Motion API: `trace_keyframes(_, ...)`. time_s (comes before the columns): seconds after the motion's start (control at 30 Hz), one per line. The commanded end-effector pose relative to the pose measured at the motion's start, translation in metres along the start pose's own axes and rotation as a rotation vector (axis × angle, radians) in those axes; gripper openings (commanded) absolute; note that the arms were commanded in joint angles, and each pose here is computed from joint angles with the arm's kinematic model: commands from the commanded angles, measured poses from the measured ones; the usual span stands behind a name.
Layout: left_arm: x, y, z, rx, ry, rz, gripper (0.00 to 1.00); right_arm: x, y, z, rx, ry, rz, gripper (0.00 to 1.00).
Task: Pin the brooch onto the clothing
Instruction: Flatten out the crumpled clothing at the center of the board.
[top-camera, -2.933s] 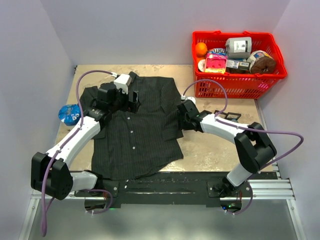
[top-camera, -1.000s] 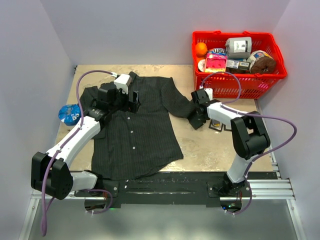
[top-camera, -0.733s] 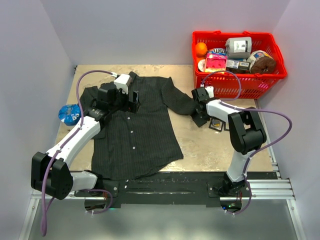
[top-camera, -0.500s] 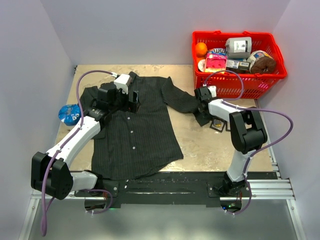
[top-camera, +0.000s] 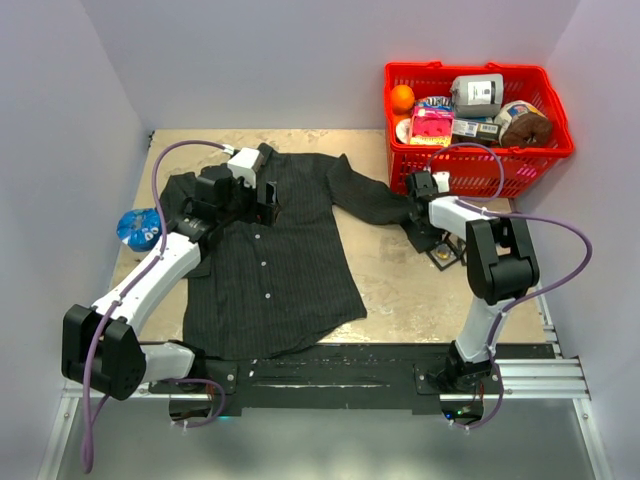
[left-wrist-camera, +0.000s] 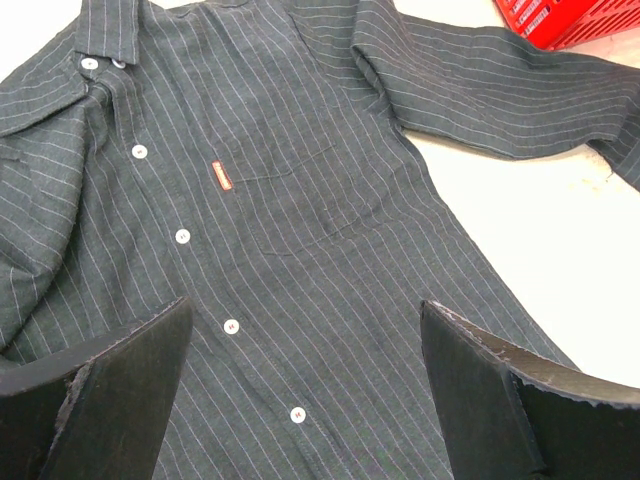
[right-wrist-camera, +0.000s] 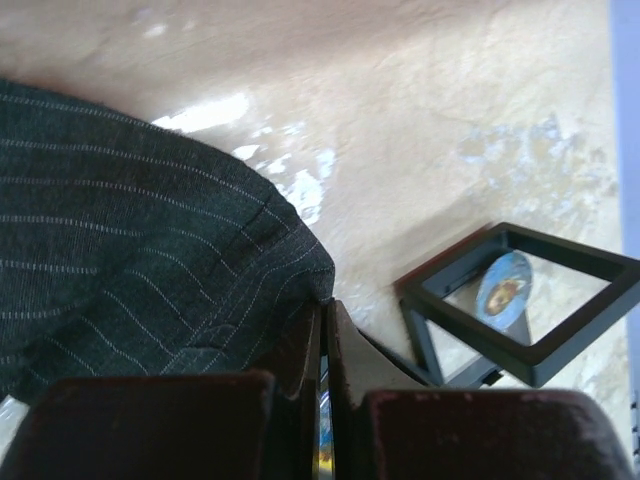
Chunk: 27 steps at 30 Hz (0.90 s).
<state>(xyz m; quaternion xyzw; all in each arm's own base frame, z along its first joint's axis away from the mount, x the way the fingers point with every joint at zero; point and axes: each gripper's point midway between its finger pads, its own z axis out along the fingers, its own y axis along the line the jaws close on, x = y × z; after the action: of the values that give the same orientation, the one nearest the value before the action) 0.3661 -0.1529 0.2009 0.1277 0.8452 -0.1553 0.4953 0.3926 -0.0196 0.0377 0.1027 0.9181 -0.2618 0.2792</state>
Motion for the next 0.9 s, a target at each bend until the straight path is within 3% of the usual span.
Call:
trace_keyframes(0.0,-0.020,0.000,-0.010,-0.003,-0.070,0.005,0.99,-0.004,-0.022,0.012,0.095,0.003,0.016,0.00)
trace_keyframes(0.6,-0.020,-0.001,-0.010,-0.002,-0.073,0.003,0.99,-0.055,-0.032,0.001,0.105,-0.085,0.092,0.00)
trace_keyframes(0.87,-0.021,0.000,-0.011,-0.005,-0.076,0.005,0.99,-0.079,-0.061,0.012,0.153,-0.111,0.142,0.00)
